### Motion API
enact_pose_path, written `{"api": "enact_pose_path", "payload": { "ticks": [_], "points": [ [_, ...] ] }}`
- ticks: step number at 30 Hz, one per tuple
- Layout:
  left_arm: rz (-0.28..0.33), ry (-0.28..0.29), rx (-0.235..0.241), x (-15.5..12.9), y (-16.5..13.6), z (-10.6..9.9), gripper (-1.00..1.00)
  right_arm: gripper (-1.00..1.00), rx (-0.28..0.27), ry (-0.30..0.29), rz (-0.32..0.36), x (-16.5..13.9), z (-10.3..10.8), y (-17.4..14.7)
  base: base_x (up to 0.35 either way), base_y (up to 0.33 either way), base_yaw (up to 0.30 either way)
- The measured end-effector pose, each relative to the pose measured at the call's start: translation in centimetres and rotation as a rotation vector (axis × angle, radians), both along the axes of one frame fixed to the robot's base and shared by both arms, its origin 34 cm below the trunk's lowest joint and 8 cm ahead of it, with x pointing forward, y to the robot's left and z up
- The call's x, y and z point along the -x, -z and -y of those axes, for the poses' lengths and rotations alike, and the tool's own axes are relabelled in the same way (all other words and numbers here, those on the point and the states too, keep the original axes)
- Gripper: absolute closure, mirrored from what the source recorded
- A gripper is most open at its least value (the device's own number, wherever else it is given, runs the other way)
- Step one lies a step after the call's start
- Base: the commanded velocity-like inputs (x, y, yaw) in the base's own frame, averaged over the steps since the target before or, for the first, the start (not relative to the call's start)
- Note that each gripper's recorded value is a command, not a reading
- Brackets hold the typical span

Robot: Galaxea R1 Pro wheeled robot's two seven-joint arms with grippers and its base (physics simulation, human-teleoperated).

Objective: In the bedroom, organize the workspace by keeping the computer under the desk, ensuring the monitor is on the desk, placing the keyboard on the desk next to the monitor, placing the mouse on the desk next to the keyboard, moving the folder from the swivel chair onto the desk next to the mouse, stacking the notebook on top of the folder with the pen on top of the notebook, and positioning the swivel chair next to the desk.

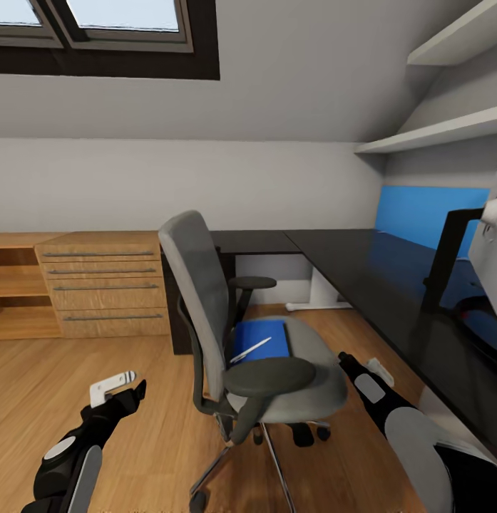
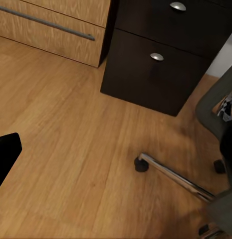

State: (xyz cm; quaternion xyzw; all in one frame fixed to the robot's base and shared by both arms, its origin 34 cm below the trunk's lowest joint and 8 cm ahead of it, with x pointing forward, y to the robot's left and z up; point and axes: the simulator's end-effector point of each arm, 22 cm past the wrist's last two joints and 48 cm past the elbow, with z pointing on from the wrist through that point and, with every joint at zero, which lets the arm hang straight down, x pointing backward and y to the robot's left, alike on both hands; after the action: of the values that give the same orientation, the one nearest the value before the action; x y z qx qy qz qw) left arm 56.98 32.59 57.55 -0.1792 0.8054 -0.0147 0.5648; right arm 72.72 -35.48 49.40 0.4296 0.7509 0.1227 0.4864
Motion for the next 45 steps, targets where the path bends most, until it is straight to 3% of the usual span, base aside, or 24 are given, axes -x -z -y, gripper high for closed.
{"api": "enact_pose_path", "payload": {
  "ticks": [12,22,45],
  "points": [
    [-0.048,-0.002,0.001,-0.3,2.5,0.0,-1.00,-1.00,-0.003,0.000,-0.050,0.2,0.2,3.3,0.000,0.000,0.000],
    [-0.059,-0.005,0.001,-0.3,3.1,-0.2,-1.00,-1.00,0.002,-0.003,-0.048,-0.1,0.2,3.6,0.000,0.000,0.007],
    [-0.050,-0.004,-0.001,-0.3,2.7,-0.1,-1.00,-1.00,0.006,0.002,-0.038,-0.1,0.2,3.1,0.000,0.000,0.236]
  ]
}}
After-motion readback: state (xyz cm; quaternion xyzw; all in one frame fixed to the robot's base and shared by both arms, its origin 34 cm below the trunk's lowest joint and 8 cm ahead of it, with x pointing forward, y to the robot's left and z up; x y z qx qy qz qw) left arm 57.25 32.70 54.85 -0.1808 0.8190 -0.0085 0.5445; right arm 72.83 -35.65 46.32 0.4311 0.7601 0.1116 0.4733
